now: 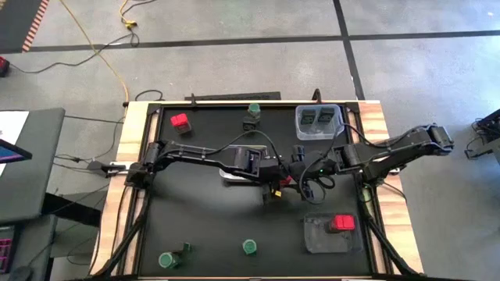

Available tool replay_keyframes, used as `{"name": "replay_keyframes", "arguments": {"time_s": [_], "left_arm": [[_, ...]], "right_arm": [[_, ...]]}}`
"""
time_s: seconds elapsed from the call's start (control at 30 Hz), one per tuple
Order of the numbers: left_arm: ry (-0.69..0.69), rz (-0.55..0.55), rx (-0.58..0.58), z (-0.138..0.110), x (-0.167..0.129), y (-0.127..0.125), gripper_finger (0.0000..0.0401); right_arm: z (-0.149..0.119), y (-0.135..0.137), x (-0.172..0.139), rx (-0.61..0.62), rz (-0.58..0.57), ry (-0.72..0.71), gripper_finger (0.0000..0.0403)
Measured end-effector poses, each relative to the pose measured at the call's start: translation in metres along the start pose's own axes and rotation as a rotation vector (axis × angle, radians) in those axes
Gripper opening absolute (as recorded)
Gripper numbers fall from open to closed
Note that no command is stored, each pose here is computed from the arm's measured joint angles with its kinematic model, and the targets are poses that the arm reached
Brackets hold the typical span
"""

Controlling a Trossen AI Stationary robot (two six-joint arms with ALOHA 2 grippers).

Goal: Sort spices by type
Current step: Put the bottom red seasoning can into the black bin

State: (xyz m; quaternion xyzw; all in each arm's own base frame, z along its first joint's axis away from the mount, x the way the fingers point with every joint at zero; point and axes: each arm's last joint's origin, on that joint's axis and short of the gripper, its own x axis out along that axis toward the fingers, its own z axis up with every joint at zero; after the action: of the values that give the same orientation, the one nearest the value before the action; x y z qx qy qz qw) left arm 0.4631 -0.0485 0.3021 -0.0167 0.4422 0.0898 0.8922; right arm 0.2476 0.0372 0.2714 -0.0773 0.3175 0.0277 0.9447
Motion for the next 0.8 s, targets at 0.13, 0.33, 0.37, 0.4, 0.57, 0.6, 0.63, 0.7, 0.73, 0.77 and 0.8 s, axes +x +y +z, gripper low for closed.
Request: {"name": "replay_keyframes", "arguments": {"time_s": [0.13,0.33,0.37,0.4,0.57,0.6,0.63,0.7,0.73,0.77,0.8], "left_arm": [[-0.008,-0.005,0.0,0.001,0.0,-0.001,0.0212],[-0.002,-0.002,0.0,0.0,0.001,0.0,0.0212],[0.0,-0.002,0.0,0.0,0.001,0.0,0.0212],[0.001,-0.002,0.0,0.0,0.001,0.0,0.0212],[0.009,0.001,0.015,-0.001,0.002,0.0,0.0212],[0.009,0.0,0.019,-0.001,0.002,0.0,0.0213],[0.007,0.0,0.022,-0.001,0.002,0.0,0.0213],[0.01,0.0,0.024,-0.001,0.002,0.0,0.0215],[0.01,0.0,0.026,-0.001,0.002,0.0,0.0216],[0.009,0.0,0.025,-0.001,0.002,0.0,0.0216],[0.006,-0.001,0.027,-0.001,0.002,-0.001,0.0216]], "right_arm": [[0.004,-0.001,-0.003,0.011,-0.007,-0.042,0.031],[0.0,-0.005,-0.003,0.015,-0.018,0.001,0.031],[-0.001,-0.006,-0.002,0.016,-0.02,0.011,0.031],[-0.002,-0.006,-0.002,0.016,-0.021,0.019,0.031],[-0.006,-0.006,0.001,0.019,0.003,0.062,0.031],[-0.006,-0.006,0.001,0.018,0.004,0.066,0.031],[-0.007,-0.006,0.002,0.017,0.008,0.071,0.031],[-0.007,-0.005,0.002,0.018,0.025,0.071,0.031],[-0.007,-0.005,0.002,0.019,0.044,0.072,0.031],[-0.007,-0.004,0.002,0.019,0.055,0.073,0.031],[-0.007,-0.004,0.002,0.019,0.057,0.073,0.031]]}}
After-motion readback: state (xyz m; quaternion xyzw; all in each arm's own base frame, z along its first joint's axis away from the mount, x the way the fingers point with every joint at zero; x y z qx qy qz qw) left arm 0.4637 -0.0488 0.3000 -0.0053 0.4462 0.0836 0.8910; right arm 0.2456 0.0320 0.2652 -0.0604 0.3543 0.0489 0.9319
